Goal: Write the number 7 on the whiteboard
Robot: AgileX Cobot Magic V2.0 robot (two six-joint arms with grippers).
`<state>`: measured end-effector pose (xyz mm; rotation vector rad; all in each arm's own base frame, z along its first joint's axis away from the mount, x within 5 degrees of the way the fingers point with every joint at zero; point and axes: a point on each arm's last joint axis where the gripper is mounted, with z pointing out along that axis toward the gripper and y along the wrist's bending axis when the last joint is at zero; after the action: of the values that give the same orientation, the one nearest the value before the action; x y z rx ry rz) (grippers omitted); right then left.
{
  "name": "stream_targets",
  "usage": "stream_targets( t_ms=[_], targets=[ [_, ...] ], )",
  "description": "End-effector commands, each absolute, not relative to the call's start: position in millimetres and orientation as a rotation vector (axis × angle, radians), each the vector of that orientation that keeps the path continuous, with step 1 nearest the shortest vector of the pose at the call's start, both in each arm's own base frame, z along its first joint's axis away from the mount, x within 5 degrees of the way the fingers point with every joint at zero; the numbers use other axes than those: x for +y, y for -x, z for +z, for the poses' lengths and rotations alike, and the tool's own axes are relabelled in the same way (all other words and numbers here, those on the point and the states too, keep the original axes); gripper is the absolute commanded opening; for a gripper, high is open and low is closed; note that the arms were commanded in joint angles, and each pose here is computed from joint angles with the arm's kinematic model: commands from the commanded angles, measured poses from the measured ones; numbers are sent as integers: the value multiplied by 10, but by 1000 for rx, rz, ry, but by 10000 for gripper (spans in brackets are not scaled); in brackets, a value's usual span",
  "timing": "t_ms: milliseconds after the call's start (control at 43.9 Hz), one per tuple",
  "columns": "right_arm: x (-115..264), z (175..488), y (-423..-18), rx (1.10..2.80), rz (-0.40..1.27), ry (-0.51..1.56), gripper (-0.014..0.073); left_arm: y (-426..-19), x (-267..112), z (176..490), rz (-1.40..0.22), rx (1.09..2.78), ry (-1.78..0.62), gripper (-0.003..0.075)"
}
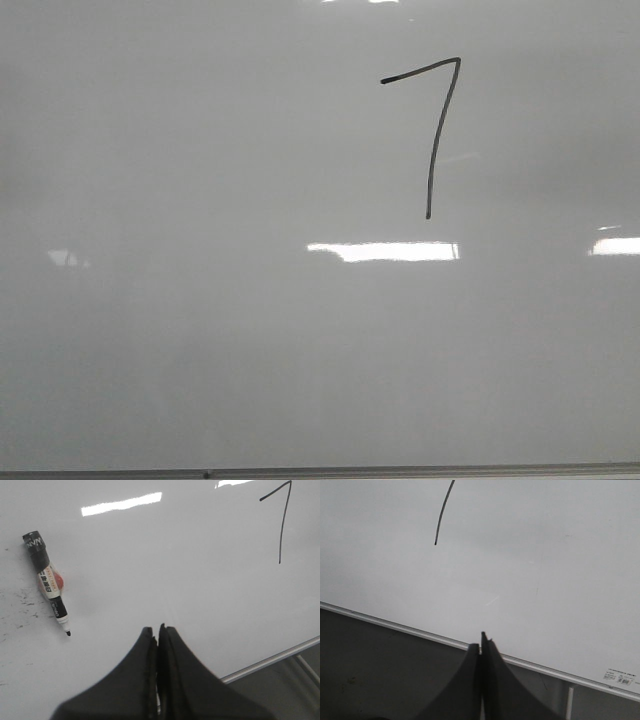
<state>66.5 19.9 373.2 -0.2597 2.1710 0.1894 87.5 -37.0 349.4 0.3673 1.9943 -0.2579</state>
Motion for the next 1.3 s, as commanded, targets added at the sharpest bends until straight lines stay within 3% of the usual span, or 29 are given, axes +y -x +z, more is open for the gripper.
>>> stream_targets(
  t_ms=[0,251,342,478,683,1116,1276],
  targets=[
    [193,3835,-686,2098,183,243,-69,-888,-394,3626,-290,1909,-363,-21],
    [193,3834,-686,2099,183,243,-69,-770,-264,3540,-288,1891,-231,-20],
    [193,3834,-686,2099,183,243,-69,-701,-202,3453,-263,1795,-179,-20],
    [193,3834,-686,2099,183,243,-69,-638,-111,3228,-168,1617,-107,-20],
    [193,3834,-686,2099,183,243,-69,-519,-30,2765,-103,1491,12,-20],
    [193,3834,-686,2099,183,243,-69,-547,-11,2120,-52,1451,18,-20],
    [193,3834,-686,2099,183,243,-69,-547,-11,2126,-18,1425,-13,-20]
  ],
)
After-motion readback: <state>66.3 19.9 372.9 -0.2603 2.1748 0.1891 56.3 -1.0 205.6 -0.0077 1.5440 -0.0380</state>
